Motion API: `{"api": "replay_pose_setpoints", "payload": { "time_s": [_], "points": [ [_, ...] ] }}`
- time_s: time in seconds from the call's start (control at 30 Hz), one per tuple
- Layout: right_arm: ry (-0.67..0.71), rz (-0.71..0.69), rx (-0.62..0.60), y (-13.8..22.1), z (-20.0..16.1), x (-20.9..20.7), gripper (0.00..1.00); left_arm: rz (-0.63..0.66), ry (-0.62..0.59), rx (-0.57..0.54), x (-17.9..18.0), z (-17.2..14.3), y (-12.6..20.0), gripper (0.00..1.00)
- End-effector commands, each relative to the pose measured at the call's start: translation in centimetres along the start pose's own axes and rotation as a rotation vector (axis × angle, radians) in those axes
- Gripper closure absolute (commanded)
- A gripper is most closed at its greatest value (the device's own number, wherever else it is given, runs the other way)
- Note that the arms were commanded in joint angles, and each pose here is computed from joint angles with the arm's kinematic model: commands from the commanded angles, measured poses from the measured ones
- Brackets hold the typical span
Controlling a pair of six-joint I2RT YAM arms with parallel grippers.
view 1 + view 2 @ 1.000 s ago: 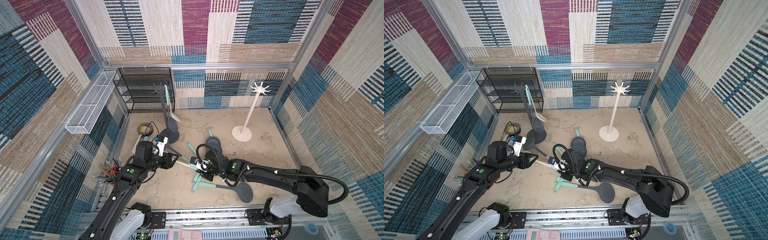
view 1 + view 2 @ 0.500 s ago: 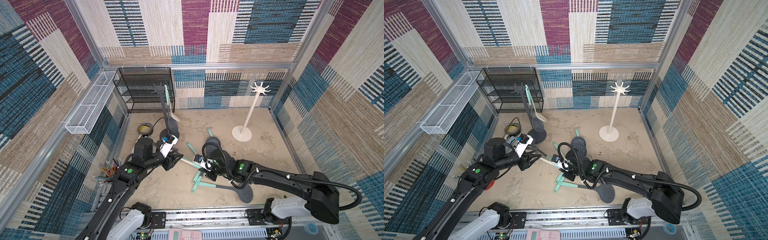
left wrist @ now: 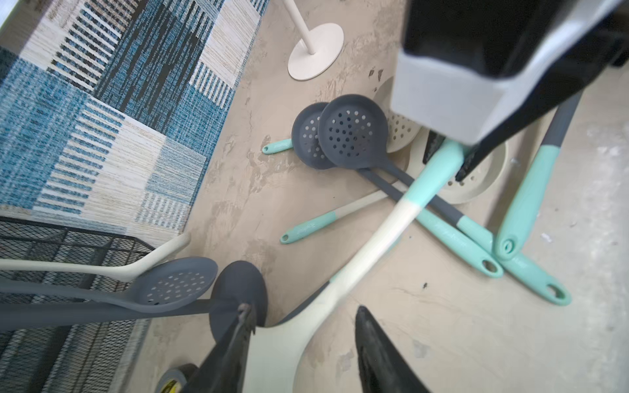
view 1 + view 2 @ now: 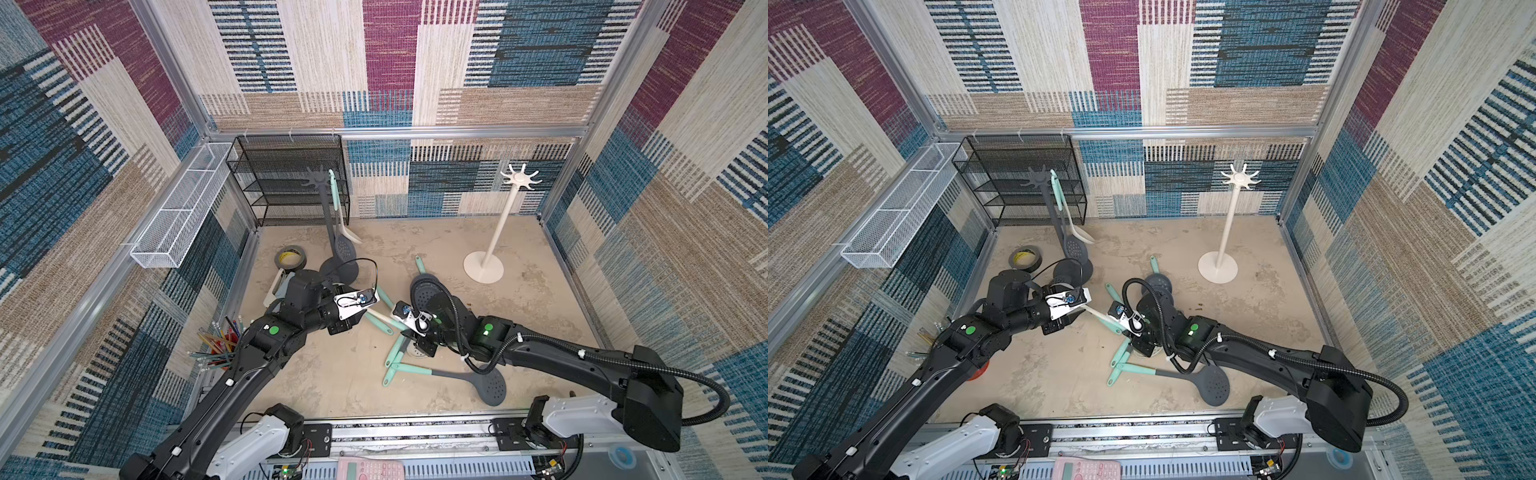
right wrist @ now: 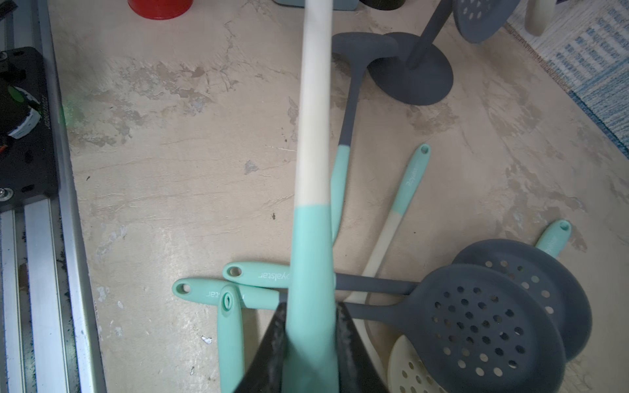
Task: Hang the skimmer on the kitchen utensil rack
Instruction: Pick up the skimmer from the center of the board.
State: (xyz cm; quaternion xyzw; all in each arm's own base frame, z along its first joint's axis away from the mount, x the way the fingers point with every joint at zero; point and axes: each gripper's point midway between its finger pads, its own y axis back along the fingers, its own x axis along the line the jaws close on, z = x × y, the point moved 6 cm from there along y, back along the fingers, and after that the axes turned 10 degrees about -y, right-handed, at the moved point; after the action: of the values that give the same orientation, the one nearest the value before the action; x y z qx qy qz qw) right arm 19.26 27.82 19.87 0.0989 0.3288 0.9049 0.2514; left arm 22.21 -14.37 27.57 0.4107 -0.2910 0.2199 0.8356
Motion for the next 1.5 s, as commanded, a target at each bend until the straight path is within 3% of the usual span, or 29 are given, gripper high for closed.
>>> {"api": "replay_pose_setpoints", "payload": {
  "time_s": [0.0,0.27,0.6,0.93,1.1,1.13,1.27,1.47],
  "points": [
    [-0.011,0.008,-0.06,0.5,1.1,-0.1,0.94,0.015,-0.138,0.083,-0.1,-0.9,-0.2,0.5],
    [-0.01,0.029,-0.106,1.3,1.9,0.1,0.94,0.005,-0.27,0.136,-0.8,-0.7,-2.0,0.51],
    [-0.007,0.044,-0.143,2.1,2.4,0.2,0.94,0.051,-0.454,0.252,0.0,-1.0,-4.4,0.61],
    [-0.004,0.024,-0.182,3.0,3.0,0.1,0.92,0.103,-0.519,0.275,0.1,-1.1,-4.8,0.88],
    [-0.005,-0.029,-0.26,4.8,4.5,-0.4,0.78,0.127,-0.5,0.259,0.1,-1.1,-4.4,0.98],
    [-0.007,-0.047,-0.281,5.3,4.9,-0.6,0.7,0.128,-0.487,0.251,0.0,-1.0,-4.4,0.99],
    [-0.023,-0.134,-0.38,7.4,6.5,-1.5,0.56,0.115,-0.413,0.209,-0.3,-0.6,-4.2,1.0],
    [-0.074,-0.265,-0.553,11.4,8.8,-2.8,0.33,0.079,-0.159,0.114,-0.2,0.8,-3.7,1.0]
  ]
}}
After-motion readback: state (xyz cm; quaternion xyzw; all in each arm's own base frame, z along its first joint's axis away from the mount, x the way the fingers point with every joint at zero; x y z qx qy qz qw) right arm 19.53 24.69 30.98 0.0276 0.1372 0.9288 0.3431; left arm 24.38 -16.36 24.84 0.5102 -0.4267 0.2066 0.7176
